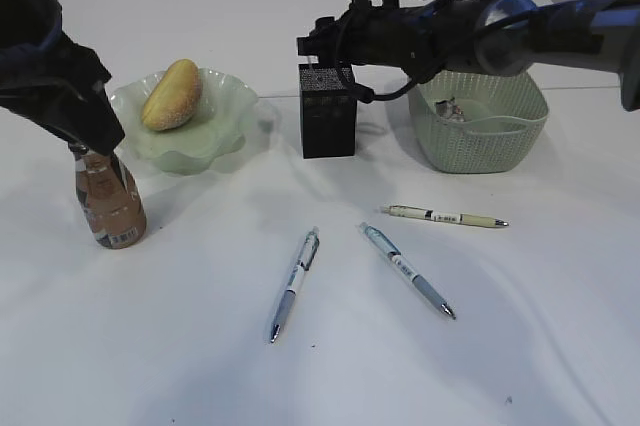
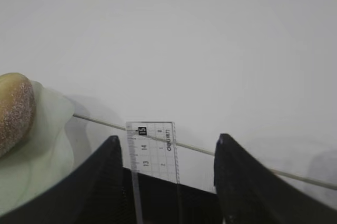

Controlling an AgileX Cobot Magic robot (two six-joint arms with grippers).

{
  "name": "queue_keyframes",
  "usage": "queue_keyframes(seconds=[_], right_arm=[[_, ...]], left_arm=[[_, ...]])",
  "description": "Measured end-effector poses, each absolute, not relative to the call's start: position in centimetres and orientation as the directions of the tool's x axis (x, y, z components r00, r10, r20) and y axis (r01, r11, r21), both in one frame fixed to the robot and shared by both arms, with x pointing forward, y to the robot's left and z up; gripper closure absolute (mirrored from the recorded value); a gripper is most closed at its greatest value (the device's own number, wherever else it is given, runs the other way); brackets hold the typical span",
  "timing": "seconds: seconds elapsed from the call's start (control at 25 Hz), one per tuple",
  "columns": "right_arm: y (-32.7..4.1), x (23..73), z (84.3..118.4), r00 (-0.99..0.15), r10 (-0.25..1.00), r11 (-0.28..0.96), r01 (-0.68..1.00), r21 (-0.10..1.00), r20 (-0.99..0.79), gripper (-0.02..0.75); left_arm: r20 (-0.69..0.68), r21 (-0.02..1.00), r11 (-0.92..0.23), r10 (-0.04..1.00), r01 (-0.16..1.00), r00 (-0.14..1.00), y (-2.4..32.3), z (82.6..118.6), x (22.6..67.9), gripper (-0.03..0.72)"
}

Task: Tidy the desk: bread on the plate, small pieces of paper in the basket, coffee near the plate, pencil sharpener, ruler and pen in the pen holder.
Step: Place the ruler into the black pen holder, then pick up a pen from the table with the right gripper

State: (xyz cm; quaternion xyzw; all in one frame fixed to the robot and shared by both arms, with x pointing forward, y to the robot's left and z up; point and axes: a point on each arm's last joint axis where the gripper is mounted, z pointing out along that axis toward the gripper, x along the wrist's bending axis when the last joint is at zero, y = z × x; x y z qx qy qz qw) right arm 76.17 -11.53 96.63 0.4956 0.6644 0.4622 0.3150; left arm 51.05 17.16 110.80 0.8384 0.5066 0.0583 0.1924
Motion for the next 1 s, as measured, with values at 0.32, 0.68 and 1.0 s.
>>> queue_keyframes(seconds=[0.32,0.68,1.0], right_arm=[[-12.6,74.6,101.5,-0.262,0.965,0.096,0.427,0.899,0.021,0.294],[-14.7,70.7,108.0,-0.17,0.985,0.102,0.574,0.812,-0.003,0.313],[-16.3,67.2,111.9,-0.169,0.983,0.171,0.664,0.728,-0.077,0.318]], left_arm=[[-0.097,0.382,-0.413,0.872,0.827,0.48,17.2,110.8,51.1,0.42],[-0.099,0.382,-0.412,0.872,0.827,0.48,17.1,110.8,51.0,0.42],[-0.105,0.382,-0.41,0.871,0.828,0.479,17.1,110.8,51.0,0.42]])
